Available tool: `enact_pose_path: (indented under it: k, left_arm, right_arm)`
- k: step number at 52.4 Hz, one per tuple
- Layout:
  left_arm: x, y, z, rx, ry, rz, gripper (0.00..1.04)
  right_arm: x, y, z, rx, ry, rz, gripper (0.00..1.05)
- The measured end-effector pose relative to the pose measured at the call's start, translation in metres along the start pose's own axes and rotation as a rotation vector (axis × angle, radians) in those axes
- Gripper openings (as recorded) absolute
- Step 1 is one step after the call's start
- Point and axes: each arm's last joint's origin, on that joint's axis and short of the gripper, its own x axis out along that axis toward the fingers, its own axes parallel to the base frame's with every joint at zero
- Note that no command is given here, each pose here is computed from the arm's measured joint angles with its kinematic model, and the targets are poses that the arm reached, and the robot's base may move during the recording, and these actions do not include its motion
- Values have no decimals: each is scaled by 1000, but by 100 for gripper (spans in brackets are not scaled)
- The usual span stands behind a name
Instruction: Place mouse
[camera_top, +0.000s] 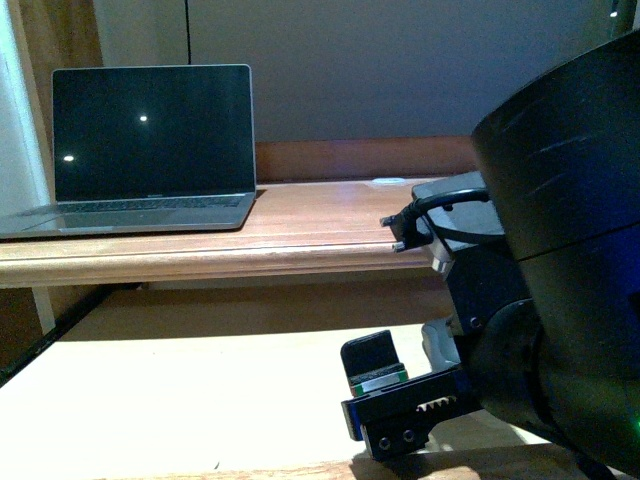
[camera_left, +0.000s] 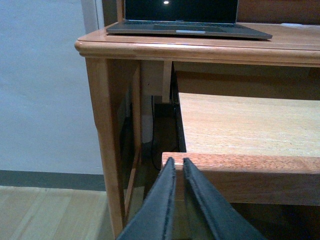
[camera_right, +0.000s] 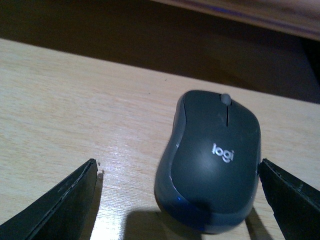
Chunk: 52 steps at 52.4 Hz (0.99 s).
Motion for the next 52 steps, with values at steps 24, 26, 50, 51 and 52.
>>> enact_pose_path:
  k: [24,26,50,51,52]
  left_arm:
    - [0,0,0,2,0,0,99]
    - [0,0,0,2,0,0,97]
    - [0,0,0,2,0,0,97]
    - [0,0,0,2,0,0,97]
    - [0,0,0,2,0,0,97]
  right_arm:
    - [31,14,10,136,108,-5,97]
    - [33,17,10,141,106,-14,97]
    - [49,20,16,192,100,-63,89]
    - [50,19,16,194,98,-66,86]
    - [50,19,16,194,97,-67,84]
